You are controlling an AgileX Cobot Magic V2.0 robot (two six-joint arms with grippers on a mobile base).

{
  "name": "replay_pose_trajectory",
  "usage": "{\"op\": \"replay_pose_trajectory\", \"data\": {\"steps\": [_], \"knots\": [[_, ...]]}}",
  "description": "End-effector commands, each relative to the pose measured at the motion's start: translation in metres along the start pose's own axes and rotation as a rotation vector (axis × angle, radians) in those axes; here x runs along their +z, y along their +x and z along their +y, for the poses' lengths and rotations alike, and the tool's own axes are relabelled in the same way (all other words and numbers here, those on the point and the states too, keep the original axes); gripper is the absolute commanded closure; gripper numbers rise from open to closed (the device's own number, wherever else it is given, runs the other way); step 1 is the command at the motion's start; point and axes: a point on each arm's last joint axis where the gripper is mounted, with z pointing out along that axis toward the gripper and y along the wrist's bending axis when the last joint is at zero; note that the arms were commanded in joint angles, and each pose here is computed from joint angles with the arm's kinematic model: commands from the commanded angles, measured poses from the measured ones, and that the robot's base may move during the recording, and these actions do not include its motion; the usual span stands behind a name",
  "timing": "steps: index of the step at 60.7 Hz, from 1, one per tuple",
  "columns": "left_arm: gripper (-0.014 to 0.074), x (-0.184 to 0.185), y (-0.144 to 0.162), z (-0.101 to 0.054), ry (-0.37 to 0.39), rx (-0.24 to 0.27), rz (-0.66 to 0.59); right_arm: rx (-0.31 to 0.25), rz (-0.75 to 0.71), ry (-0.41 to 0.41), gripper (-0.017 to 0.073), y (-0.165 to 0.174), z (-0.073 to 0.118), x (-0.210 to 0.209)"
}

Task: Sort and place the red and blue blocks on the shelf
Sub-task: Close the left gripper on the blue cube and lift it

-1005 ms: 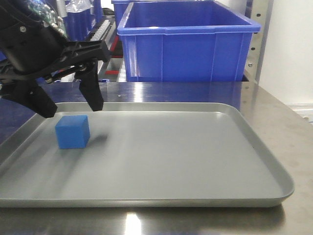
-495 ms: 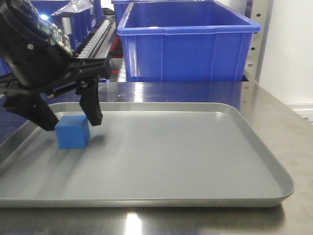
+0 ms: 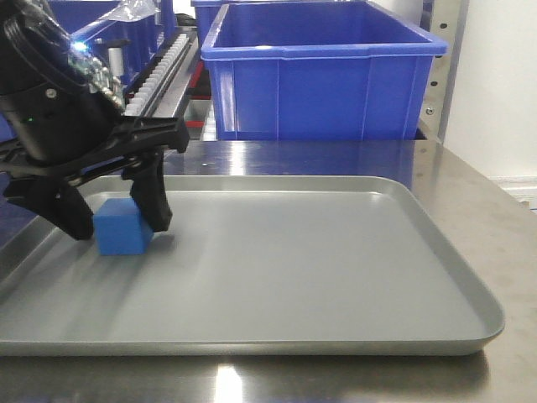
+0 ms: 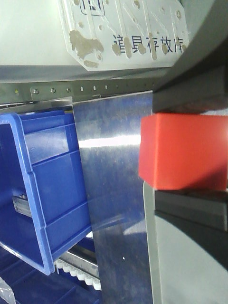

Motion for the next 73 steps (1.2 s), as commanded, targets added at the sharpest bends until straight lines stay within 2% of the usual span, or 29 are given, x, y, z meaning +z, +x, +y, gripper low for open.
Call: {"op": "replay_pose_trajectory", "data": {"steps": [1,7,17,23,28,32,41,53,65,73], "knots": [[0.0334,-0.018,-0.006,-0.008,0.033,0.005,-0.053,-0.012,-0.12,-0.017,0.0504,-0.017,0.004,-0.003],[0.0483,-0.02,-0.005,-0.007,0.028,0.007,-0.048,-0.012,-0.12,-0.017,0.0504,-0.017,0.004,-0.003],[0.0461,-0.033,-0.006,-0.008,0.044,0.011,-0.083,-0.012,-0.12,-0.017,0.0504,-0.017,0.004,-0.003],[0.0461,-0.045,-0.006,-0.007,0.044,0.032,-0.123,-0.012,-0.12,-0.017,0.0504,-0.017,0.004,-0.003],[0.0461,-0.059,-0.007,-0.005,0.043,0.055,-0.171,-0.012,-0.12,-0.017,0.0504,-0.017,0.004,-0.003],[0.0461,-0.075,-0.008,-0.001,0.051,0.053,-0.223,-0.012,-0.12,-0.017,0.0504,-0.017,0.004,-0.003],[0.0461,-0.12,-0.011,0.018,0.052,0.031,-0.389,-0.012,-0.12,-0.017,0.0504,-0.017,0.004,-0.003],[0.0461,-0.18,0.002,0.054,-0.013,0.002,-0.611,-0.012,-0.12,-0.017,0.0504,-0.017,0.004,-0.003],[0.0461,-0.219,0.041,0.086,-0.055,-0.056,-0.814,-0.012,-0.12,-0.017,0.0504,-0.017,0.004,-0.003],[0.0461,-0.219,0.075,0.098,-0.059,-0.074,-0.9,-0.012,-0.12,-0.017,0.0504,-0.017,0.004,-0.003]]}}
